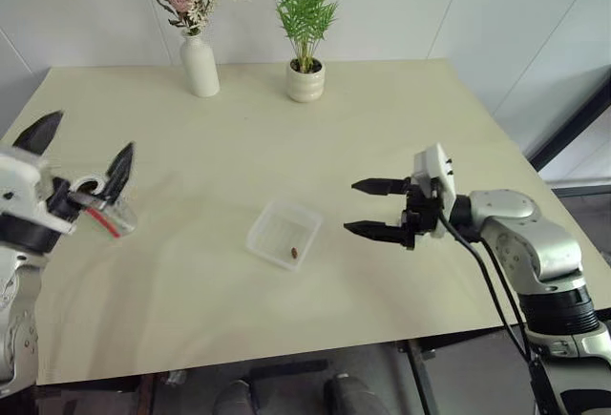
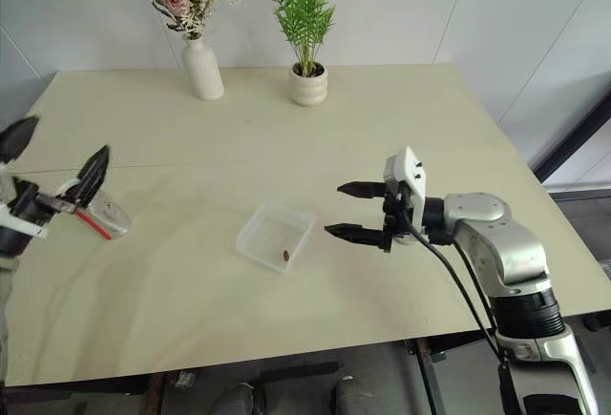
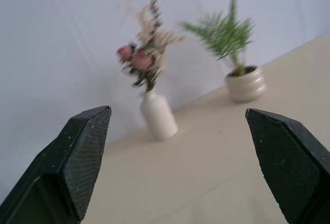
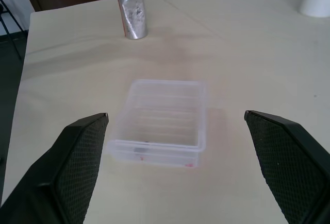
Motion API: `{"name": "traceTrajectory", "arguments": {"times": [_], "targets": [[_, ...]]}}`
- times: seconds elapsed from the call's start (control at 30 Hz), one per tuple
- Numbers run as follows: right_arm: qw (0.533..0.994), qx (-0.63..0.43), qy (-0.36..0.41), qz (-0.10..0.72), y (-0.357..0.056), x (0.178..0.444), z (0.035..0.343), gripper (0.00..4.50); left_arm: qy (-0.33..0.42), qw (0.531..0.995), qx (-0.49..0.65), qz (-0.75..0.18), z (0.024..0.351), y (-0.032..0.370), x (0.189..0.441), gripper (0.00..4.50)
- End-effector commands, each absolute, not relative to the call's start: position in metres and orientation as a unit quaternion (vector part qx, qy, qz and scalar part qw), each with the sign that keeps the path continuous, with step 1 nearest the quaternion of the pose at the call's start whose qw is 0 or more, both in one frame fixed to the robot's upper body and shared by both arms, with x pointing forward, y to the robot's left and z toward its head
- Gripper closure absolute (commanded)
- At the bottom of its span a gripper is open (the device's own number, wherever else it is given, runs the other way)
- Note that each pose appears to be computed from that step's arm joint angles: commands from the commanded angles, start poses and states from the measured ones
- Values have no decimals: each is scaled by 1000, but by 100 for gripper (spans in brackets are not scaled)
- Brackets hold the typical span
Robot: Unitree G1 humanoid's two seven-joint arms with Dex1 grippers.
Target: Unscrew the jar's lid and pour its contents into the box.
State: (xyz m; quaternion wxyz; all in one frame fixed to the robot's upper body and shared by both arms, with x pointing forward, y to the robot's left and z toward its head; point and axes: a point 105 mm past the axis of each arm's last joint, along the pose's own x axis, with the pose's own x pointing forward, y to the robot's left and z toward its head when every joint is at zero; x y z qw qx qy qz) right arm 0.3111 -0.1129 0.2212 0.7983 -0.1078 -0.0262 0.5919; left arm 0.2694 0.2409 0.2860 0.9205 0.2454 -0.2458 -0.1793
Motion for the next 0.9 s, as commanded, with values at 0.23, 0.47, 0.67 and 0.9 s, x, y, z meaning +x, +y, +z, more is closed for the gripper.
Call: {"name": "traceTrajectory", "arguments": {"times": [0.23, 0.47, 0.67, 0.9], "targets": [[800, -204, -42, 563, -144, 293, 215, 0, -71, 851, 215, -474, 200, 190, 259, 4], [811, -207, -18, 546, -157, 276, 196, 0, -62, 865, 218, -448, 180, 210, 255, 4], [823, -191, -33, 534, -153, 275, 205, 0, -53, 874, 202, -439, 169, 211, 246, 4], [842, -176, -47, 508, -157, 288, 211, 0, -61, 890, 197, -406, 166, 205, 239, 4]]}}
